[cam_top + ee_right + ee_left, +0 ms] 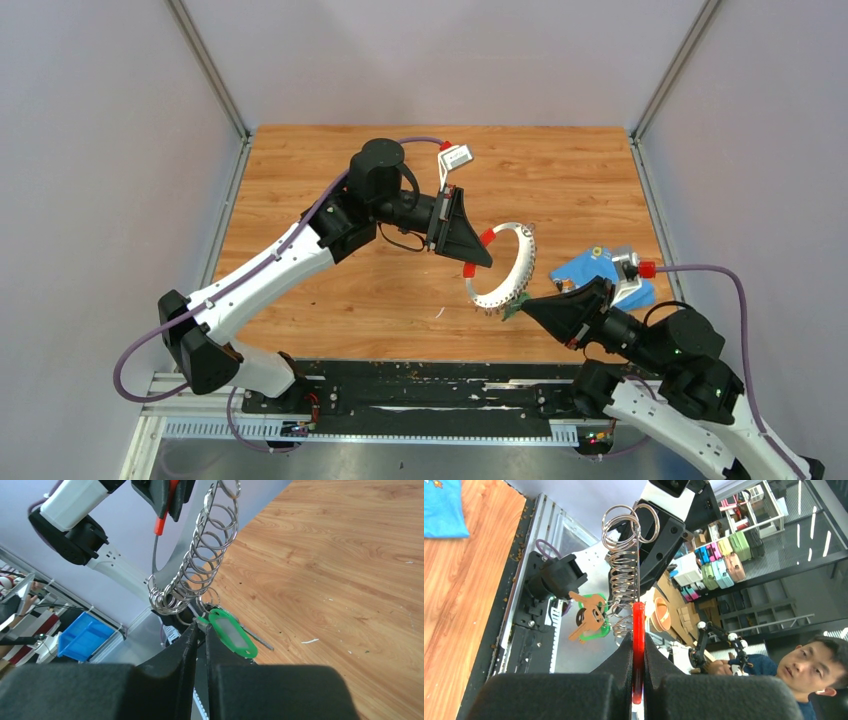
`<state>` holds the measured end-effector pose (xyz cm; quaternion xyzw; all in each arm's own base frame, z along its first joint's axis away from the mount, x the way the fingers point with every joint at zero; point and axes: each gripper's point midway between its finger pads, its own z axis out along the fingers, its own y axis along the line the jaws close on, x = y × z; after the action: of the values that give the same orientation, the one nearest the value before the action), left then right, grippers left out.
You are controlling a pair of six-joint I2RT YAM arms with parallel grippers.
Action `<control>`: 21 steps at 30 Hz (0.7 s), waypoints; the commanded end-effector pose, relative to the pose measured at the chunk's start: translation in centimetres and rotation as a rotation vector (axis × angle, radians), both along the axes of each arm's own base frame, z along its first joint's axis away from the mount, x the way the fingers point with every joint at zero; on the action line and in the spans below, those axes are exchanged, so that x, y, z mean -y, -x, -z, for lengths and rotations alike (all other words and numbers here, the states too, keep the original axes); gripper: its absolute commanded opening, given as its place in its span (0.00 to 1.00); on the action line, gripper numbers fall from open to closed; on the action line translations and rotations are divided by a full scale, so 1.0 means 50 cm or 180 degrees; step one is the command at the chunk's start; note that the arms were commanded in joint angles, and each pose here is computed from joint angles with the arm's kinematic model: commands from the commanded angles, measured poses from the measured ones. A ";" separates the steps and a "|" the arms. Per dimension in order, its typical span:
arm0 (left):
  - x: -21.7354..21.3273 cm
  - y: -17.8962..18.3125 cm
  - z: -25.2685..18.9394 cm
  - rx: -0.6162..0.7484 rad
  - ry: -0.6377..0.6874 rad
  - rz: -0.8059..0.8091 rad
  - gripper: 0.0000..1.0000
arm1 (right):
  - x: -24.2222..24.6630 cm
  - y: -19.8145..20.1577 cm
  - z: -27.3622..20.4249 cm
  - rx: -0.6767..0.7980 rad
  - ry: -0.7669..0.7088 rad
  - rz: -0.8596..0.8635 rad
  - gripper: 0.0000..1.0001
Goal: Remove the keys from the keyring
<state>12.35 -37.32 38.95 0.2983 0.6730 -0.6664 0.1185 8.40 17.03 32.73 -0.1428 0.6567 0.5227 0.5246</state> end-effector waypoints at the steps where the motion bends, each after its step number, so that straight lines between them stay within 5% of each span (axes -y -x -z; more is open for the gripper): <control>1: -0.003 0.018 -0.034 0.0029 0.0112 0.0113 0.00 | 0.000 0.030 0.012 -0.0074 -0.0010 -0.0213 0.13; 21: -0.004 0.015 0.011 -0.0171 -0.0177 0.0090 0.00 | -0.048 0.005 -0.009 0.0261 0.0087 -0.0321 0.11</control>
<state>12.25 -37.16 38.10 0.2858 0.6910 -0.6564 0.0999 7.60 18.97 33.00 -0.1949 0.6455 0.5382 0.5057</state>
